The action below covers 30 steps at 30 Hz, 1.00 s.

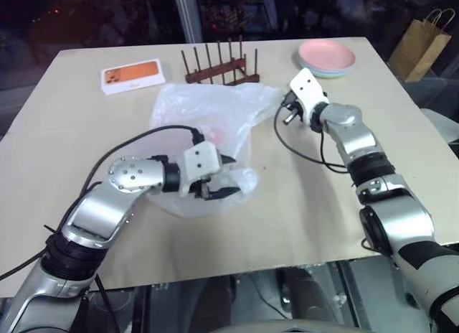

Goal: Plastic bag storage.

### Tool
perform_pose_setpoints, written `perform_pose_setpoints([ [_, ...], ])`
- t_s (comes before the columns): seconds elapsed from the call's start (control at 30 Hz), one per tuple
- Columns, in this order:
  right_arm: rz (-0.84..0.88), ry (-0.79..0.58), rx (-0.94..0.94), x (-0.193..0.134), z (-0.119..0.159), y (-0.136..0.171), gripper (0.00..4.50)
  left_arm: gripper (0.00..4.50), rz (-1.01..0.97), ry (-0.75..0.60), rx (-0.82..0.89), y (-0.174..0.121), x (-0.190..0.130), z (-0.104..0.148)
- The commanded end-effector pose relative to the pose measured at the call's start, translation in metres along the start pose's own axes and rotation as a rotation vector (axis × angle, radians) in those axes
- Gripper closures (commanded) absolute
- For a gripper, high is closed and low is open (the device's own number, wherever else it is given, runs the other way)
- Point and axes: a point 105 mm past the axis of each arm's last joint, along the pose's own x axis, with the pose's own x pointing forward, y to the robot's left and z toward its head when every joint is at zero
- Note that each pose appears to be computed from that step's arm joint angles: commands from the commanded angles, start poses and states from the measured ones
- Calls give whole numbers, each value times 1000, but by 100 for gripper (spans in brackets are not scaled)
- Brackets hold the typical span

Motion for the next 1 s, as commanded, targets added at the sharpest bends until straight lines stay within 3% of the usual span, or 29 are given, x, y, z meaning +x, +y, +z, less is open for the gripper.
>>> perform_pose_setpoints([
  [0.03,-17,-49,-17,-4,15,-6,450,273,-13,-72,55,4,6,15],
  [0.17,-25,-47,-7,-7,16,-11,450,443,16,-252,-55,13,-5,34],
  [0.3,-69,-116,104,-12,37,-28,450,443,199,-587,-333,63,-66,75],
  [0.4,-127,-243,229,-24,78,-56,450,443,384,-790,-422,112,-127,99],
  [0.6,-253,-481,298,-67,165,-106,450,443,778,-978,-432,185,-203,110],
  [0.83,-294,-604,284,-120,226,-126,450,443,1028,-1005,-421,226,-230,108],
  [1.0,-282,-574,208,-142,231,-112,450,443,966,-923,-403,228,-201,102],
])
